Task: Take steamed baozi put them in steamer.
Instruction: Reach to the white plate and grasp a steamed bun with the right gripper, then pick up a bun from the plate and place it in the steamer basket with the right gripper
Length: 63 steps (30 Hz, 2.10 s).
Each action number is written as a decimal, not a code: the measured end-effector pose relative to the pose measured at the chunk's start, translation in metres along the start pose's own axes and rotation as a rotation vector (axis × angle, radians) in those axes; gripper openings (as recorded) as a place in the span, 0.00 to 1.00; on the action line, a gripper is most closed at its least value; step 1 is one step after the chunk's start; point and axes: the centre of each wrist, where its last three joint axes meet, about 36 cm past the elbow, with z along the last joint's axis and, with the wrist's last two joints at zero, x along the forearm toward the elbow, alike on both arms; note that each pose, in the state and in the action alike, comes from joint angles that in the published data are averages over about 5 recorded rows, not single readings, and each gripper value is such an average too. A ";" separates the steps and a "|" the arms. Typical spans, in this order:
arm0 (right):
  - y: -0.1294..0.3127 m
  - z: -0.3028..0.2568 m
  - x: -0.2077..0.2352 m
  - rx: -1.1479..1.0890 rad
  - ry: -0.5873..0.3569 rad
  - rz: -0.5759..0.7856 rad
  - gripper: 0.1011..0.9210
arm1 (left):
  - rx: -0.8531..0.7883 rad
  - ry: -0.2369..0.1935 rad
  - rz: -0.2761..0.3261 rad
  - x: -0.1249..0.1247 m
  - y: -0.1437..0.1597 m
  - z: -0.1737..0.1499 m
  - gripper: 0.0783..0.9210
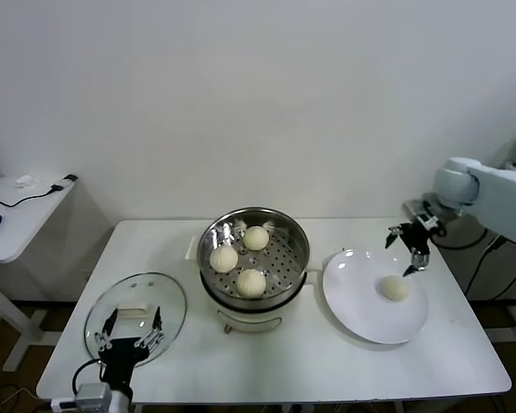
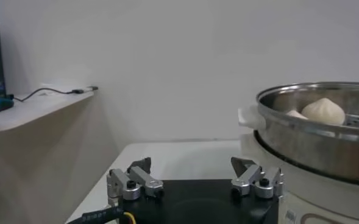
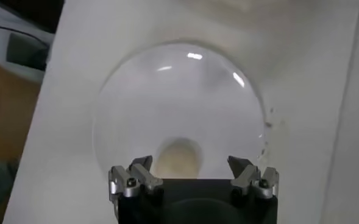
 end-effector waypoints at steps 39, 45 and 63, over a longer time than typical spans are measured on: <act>0.007 0.017 -0.098 -0.184 0.036 0.038 0.77 | -0.012 0.009 -0.002 0.001 -0.002 0.003 0.88; 0.002 0.016 -0.081 -0.183 0.018 0.042 0.73 | -0.013 0.004 -0.001 0.003 -0.003 0.001 0.88; -0.062 -0.120 0.127 -0.016 -0.163 0.182 0.72 | -0.014 -0.027 0.017 0.000 -0.006 -0.009 0.88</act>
